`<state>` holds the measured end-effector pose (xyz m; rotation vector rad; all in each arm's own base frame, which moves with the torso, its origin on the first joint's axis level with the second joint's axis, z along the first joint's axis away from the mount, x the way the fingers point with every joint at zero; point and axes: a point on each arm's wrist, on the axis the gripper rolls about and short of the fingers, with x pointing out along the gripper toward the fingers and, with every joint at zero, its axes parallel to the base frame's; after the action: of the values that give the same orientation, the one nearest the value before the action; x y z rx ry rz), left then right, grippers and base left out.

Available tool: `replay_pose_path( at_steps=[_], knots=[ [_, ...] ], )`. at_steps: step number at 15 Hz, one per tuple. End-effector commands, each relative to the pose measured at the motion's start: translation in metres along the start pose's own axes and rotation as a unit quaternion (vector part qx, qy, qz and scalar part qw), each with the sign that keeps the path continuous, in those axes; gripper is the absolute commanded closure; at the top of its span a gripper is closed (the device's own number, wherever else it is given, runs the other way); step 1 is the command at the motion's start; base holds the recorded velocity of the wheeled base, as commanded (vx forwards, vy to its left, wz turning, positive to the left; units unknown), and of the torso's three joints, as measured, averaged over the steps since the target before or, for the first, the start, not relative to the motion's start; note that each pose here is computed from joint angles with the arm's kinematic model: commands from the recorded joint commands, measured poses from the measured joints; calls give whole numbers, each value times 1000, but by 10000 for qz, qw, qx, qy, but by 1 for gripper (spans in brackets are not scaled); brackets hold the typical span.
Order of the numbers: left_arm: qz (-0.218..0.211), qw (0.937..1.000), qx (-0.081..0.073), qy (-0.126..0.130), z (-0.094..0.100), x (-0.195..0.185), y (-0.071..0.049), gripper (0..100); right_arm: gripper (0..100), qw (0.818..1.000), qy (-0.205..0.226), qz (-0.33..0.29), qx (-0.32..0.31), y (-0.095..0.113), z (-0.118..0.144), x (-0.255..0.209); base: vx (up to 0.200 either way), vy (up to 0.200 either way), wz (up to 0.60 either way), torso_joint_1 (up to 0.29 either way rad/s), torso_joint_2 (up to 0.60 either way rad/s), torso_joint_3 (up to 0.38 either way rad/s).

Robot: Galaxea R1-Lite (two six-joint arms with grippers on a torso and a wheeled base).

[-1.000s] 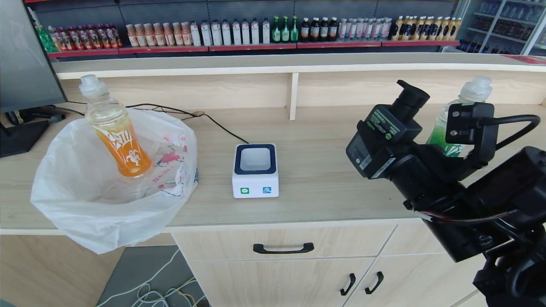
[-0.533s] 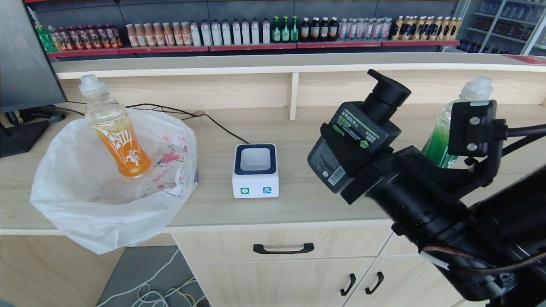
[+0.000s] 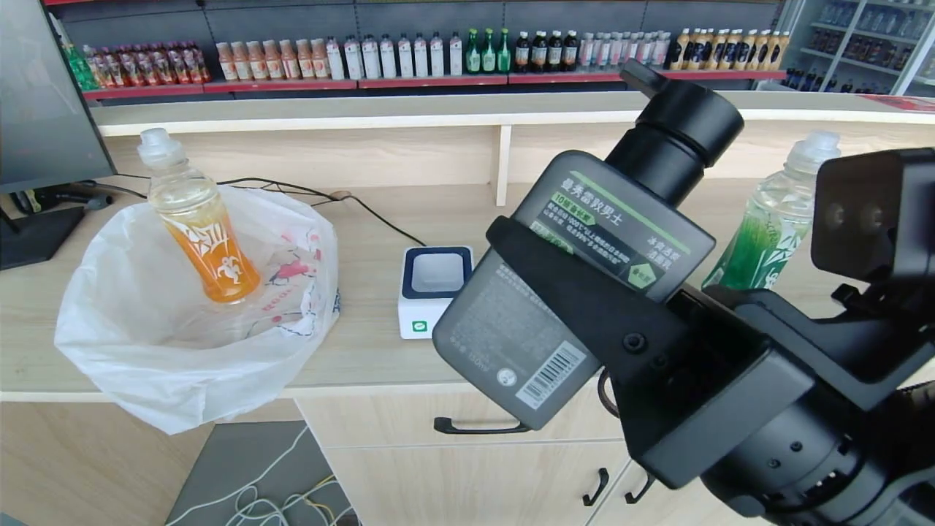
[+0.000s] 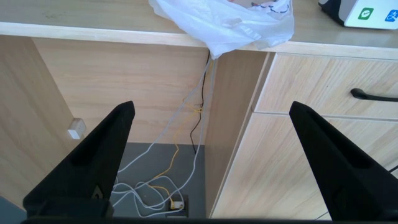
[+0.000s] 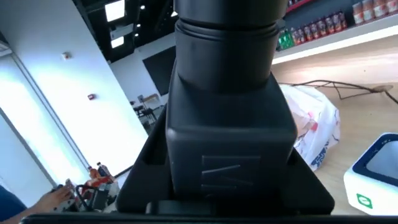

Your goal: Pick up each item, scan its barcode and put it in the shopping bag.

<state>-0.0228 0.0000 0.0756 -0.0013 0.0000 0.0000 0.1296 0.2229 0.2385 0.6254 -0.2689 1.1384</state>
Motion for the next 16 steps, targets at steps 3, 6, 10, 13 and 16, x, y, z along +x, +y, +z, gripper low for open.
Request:
replay_pose_path(
  at_steps=[3,6,10,13,16],
  knots=[
    [0,10000,-1,0,0,0,0,0,100,9976,13,-61,694,-3,0,-2,0,0,0,0,0,0],
    [0,10000,-1,0,0,0,0,0,100,9966,157,193,783,-2,-1,-2,0,0,0,0,0,0],
    [0,10000,-1,0,0,0,0,0,100,9955,108,206,921,-2,2,-2,0,0,0,0,0,0],
    [0,10000,-1,0,0,0,0,0,100,9956,100,206,913,-4,3,-1,0,0,0,0,0,0],
    [0,10000,-1,0,0,0,0,0,100,9957,107,202,898,-4,2,-1,0,0,0,0,0,0]
  ],
)
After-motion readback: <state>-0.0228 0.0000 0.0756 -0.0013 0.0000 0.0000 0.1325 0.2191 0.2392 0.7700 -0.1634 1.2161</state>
